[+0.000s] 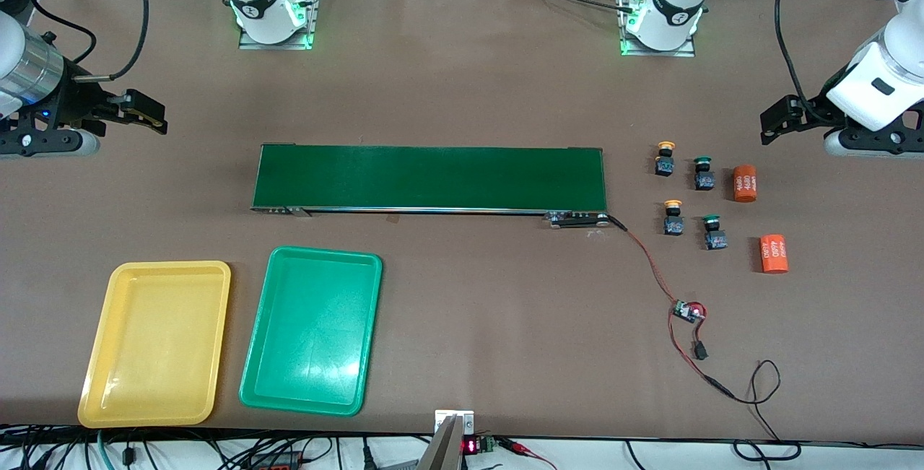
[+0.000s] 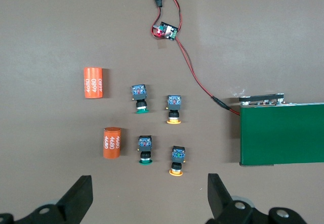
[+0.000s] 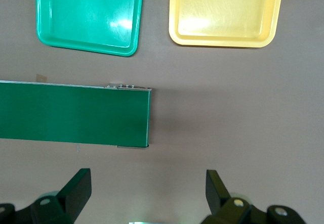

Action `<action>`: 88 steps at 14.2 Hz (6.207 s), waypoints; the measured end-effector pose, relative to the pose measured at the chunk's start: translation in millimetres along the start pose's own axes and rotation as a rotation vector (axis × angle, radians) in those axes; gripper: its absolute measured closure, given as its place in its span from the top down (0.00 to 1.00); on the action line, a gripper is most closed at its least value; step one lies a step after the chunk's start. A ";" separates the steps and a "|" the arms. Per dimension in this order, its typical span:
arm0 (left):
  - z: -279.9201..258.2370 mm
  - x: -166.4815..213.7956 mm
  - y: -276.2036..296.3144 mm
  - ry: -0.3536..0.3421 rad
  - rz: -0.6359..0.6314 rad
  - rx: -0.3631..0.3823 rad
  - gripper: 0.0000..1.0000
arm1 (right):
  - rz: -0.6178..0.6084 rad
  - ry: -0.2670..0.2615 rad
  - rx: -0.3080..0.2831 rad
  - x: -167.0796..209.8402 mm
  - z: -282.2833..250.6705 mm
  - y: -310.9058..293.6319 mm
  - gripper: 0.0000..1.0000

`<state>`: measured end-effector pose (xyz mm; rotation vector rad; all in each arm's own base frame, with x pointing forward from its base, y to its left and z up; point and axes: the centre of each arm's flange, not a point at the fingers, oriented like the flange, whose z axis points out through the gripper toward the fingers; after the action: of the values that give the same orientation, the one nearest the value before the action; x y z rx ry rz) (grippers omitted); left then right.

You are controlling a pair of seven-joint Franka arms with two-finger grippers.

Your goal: Sort buttons by color to trays

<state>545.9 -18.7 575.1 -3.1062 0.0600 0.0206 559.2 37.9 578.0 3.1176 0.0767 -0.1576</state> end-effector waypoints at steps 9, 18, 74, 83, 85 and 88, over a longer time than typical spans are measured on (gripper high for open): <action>3.5 2.6 0.5 -0.007 0.001 0.000 1.00 | 0.002 0.003 0.001 1.5 1.1 1.0 1.00; 43.3 20.1 3.0 -0.124 0.009 0.000 1.00 | 0.005 0.014 0.001 3.9 1.5 2.0 1.00; 300.4 -14.2 290.3 -0.103 0.010 -0.098 0.85 | -0.049 0.006 -0.012 5.1 4.4 9.1 1.00; 204.1 74.8 70.7 -0.095 -0.041 0.014 1.00 | -0.046 0.004 -0.012 5.2 5.0 11.2 1.00; 233.4 86.4 0.1 -0.084 -0.038 0.097 1.00 | -0.045 0.003 -0.012 5.3 5.5 11.4 1.00; 288.0 94.9 -63.9 -0.067 0.000 0.066 1.00 | -0.045 0.002 -0.012 5.3 5.7 11.8 1.00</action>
<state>639.5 51.6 288.2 -3.0367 0.0575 0.1195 564.5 26.3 572.0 3.1055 0.1470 -0.1544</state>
